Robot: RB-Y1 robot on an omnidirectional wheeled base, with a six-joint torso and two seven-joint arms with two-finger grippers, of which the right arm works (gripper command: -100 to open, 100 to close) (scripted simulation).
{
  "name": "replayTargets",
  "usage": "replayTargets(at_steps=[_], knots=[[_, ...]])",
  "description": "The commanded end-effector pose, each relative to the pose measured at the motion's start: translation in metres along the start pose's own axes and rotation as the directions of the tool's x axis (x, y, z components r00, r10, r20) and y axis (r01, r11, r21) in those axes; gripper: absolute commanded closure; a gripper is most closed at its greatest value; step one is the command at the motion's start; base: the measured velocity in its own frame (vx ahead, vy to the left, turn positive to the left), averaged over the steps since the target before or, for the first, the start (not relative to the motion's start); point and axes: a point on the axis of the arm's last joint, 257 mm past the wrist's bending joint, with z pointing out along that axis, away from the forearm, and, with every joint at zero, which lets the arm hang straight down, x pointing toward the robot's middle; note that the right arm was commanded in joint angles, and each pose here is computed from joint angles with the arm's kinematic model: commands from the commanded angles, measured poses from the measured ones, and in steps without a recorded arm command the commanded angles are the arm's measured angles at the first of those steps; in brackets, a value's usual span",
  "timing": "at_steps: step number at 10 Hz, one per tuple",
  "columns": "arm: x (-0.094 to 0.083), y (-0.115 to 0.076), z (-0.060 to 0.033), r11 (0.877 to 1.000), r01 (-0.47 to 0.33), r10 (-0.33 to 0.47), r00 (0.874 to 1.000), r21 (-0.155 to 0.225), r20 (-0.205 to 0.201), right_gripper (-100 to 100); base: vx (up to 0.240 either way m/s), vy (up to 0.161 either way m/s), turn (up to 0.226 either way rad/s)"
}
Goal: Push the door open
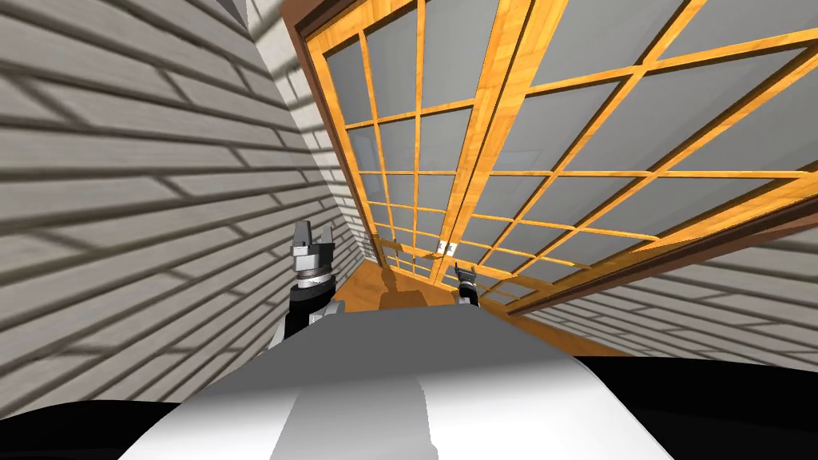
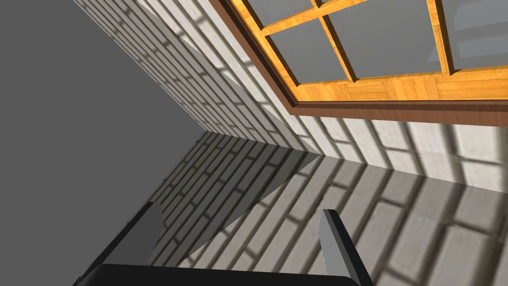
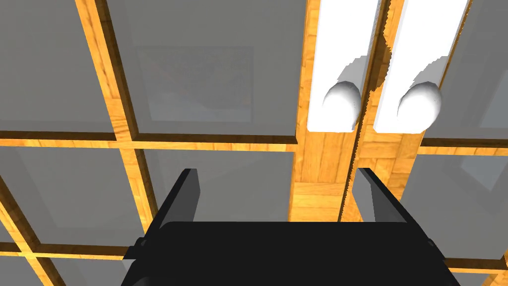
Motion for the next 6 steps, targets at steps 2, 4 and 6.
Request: replayTargets(at_steps=[2,4,6], knots=[[-0.0022,0.0031,0.0025,1.0,-0.003,0.003,1.0,-0.003,0.005,-100,0.212,0.002,0.009],[-0.004,0.0057,0.0046,1.0,-0.005,0.005,1.0,-0.006,0.008,-100,0.21,-0.016,0.005],[-0.0059,0.0084,0.0066,1.0,-0.007,0.008,1.0,-0.008,0.012,-100,0.22,0.003,0.009]])
